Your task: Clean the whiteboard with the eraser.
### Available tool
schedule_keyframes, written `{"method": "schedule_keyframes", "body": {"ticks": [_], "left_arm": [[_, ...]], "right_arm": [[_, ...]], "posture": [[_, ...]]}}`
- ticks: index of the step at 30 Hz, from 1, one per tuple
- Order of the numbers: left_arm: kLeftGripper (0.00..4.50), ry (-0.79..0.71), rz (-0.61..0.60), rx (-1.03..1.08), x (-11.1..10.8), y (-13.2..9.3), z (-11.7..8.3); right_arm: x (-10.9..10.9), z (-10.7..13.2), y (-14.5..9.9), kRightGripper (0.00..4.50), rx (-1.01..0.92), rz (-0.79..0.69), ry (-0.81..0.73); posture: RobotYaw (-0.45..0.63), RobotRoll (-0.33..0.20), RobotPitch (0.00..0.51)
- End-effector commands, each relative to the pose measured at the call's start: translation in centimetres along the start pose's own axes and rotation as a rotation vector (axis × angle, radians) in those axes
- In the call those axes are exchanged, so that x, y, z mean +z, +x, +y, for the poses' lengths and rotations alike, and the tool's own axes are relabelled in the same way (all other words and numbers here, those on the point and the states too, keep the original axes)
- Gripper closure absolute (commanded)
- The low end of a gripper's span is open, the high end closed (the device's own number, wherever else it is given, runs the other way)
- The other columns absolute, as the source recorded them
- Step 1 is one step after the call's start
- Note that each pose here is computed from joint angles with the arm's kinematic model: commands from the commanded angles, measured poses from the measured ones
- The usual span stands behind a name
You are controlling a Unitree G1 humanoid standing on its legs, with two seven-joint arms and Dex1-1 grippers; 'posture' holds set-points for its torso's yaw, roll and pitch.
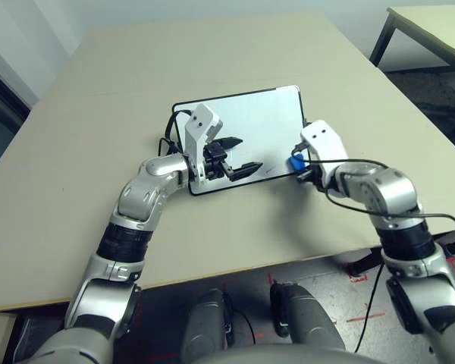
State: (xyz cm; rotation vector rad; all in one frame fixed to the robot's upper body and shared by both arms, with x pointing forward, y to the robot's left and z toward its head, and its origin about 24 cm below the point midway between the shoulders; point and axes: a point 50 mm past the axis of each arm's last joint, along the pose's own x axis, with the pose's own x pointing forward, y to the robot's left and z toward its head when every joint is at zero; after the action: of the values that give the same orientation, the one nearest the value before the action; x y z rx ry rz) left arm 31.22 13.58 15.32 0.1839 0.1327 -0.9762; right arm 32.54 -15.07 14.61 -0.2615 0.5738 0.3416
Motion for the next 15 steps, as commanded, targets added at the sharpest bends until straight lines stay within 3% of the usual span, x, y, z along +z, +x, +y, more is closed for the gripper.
{"method": "schedule_keyframes", "body": {"ticks": [1, 10, 15], "left_arm": [[0.0, -0.003, 0.014, -0.014, -0.3, 0.3, -0.4], [0.0, -0.004, 0.013, -0.014, -0.3, 0.3, -0.4], [0.0, -0.005, 0.012, -0.012, -0.3, 0.3, -0.4]], "right_arm": [[-0.5, 0.2, 0.2, 3.97, -0.003, 0.021, 0.006], [-2.3, 4.0, -0.3, 3.97, 0.127, 0.077, -0.018], [-2.1, 3.6, -0.2, 3.97, 0.115, 0.076, -0.025]], "posture": [[-0.13, 0.0, 0.14], [-0.13, 0.0, 0.143], [-0.13, 0.0, 0.145]]}}
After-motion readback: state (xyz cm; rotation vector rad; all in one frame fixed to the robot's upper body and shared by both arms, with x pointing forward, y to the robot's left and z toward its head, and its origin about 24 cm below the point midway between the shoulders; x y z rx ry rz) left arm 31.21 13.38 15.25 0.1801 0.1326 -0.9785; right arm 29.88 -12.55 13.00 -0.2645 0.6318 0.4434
